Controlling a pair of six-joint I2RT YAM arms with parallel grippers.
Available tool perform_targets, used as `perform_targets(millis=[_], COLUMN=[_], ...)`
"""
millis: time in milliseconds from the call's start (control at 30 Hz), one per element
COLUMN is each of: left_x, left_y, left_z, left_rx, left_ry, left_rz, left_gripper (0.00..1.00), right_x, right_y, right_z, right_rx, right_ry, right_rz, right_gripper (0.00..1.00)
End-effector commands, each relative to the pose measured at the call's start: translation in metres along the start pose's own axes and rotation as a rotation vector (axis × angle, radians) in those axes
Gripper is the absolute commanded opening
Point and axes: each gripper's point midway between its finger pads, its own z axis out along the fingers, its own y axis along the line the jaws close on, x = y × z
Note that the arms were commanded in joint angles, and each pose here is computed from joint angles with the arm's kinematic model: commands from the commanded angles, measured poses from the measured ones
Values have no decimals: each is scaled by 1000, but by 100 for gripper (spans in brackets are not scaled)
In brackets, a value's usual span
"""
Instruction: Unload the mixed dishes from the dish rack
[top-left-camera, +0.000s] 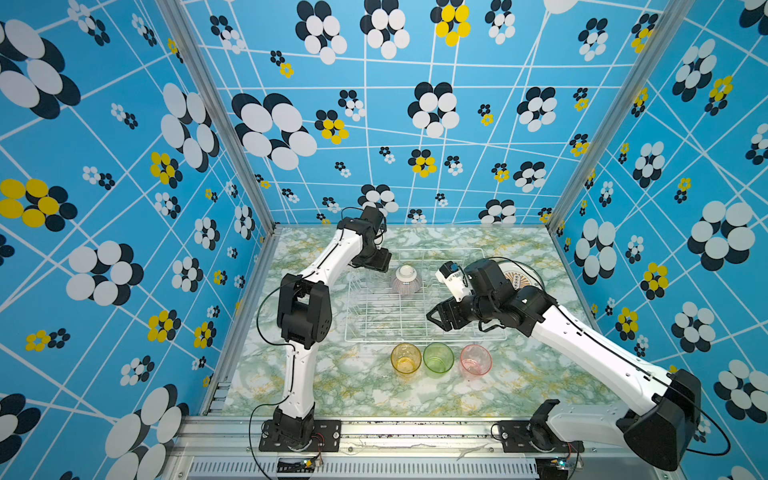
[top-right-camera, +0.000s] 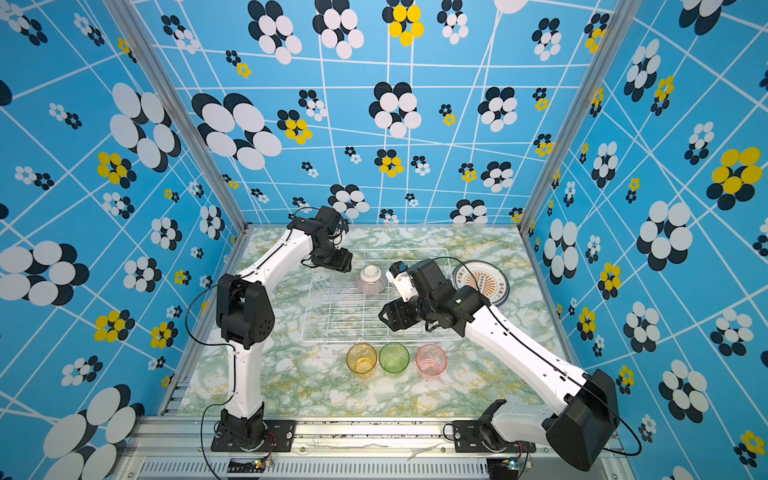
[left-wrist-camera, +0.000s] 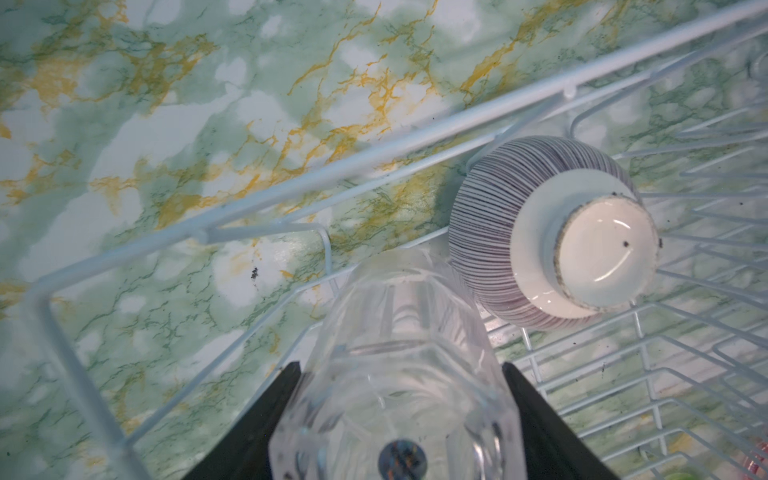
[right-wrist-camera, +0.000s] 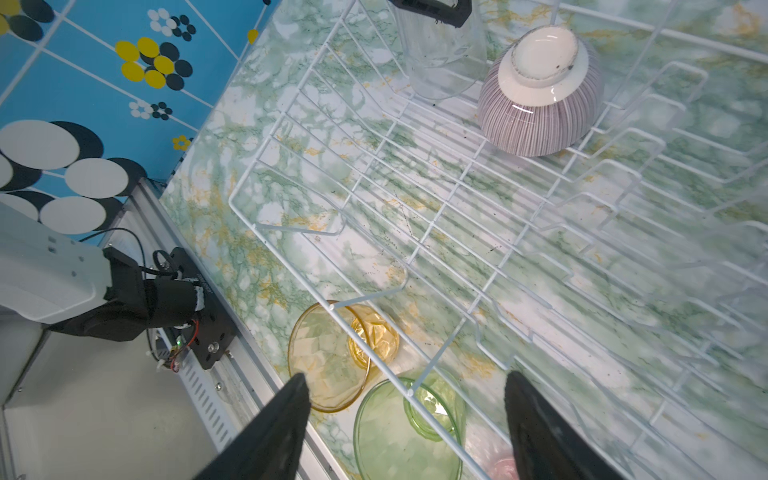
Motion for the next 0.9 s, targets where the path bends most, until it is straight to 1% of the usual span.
perform_targets(millis=[0,100,200,233,333,433,533,633,733,867], left_x=[11,18,21,21,24,28,31,32,31,29], left_y=[-7,-18,-32,-39,-53,-66,-79,-91,-96,-101], left_z=[-32,-52,-77,-92,-120,-140,-154,-164,-169,-174], left_rx=[65,159,285,341,483,623,757,871,930,968], left_ry=[-12,-38,-96,-132,-199,-245,-277,-304,-320,-329], left_rz=[-4,-26,-49,-55,-86,-118,-139,-157,-170,-170], left_gripper=[50,50,51,52,52,51,51,51,51,50], right_x=[-12,-21,-31,-32,-39,-45,-55,-70,-82,-95], right_y=[21,28,28,27,27,31,35,42,46,48], right_z=[7,15,20,23,26,30,30,20,15,11], right_rx=[-161,-280,-377,-400,-461,-533,-590,-659,-690,-703], right_ry=[-51,-105,-168,-181,-233,-263,-301,-374,-411,-451], right_rz=[81,170,254,281,321,352,369,357,351,343], right_gripper=[75,75,74,73,72,70,69,68,67,65])
